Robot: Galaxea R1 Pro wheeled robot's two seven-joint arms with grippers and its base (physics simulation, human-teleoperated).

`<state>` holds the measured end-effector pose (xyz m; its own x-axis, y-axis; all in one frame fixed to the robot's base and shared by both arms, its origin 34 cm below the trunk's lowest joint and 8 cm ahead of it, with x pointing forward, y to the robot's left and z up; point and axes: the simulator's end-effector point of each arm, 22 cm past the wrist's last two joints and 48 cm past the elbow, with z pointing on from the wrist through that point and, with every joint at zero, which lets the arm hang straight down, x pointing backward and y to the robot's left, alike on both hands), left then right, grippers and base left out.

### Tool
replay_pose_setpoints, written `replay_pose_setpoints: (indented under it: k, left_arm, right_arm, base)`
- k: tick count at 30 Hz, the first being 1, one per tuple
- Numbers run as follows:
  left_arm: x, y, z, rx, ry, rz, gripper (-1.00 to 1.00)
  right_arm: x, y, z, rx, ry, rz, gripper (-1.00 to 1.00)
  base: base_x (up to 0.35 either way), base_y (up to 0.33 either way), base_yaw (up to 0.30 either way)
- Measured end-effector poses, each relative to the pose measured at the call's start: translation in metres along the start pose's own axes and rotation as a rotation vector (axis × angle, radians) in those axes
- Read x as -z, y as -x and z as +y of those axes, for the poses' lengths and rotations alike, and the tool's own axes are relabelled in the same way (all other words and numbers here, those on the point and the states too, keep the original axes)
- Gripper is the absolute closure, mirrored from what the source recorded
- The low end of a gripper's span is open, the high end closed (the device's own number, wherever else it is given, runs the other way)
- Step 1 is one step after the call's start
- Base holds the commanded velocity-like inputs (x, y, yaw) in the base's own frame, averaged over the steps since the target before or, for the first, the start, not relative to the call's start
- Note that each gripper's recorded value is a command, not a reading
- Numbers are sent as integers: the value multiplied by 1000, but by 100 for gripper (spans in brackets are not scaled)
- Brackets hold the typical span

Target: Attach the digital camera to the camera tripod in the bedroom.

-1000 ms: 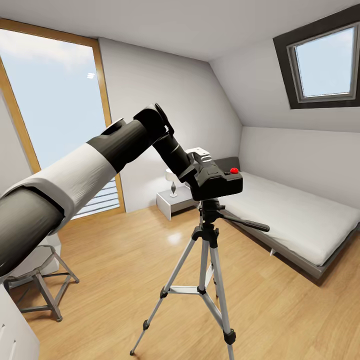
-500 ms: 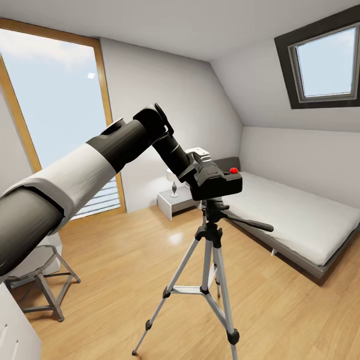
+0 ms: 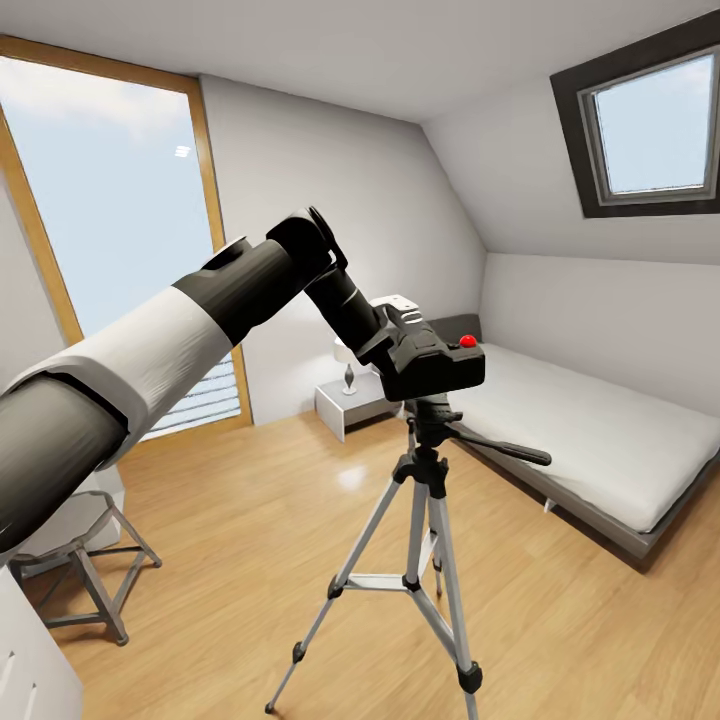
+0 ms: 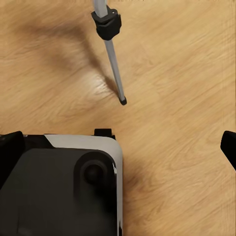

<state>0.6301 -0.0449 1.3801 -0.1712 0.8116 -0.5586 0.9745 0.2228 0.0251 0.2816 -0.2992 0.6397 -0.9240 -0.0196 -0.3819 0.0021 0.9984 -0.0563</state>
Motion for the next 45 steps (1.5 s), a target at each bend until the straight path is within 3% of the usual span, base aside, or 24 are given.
replay_pose_setpoints:
  k: [27,30,38,45]
  left_arm:
    - [0,-1,1,2,1,0,100]
    - [0,-1,1,2,1,0,100]
    - [0,-1,1,2,0,0,100]
    - [-1,-1,1,1,0,2,100]
  right_arm:
    - [0,1,0,2,1,-5,-100]
    - [0,7,1,3,4,-33,-100]
    - [5,40,3,14,11,-197,-100]
    - [12,53,19,66,87,-287,-100]
  base:
    - [36,9,0]
    - [5,0,0]
    - [1,0,0]
    - [0,0,0]
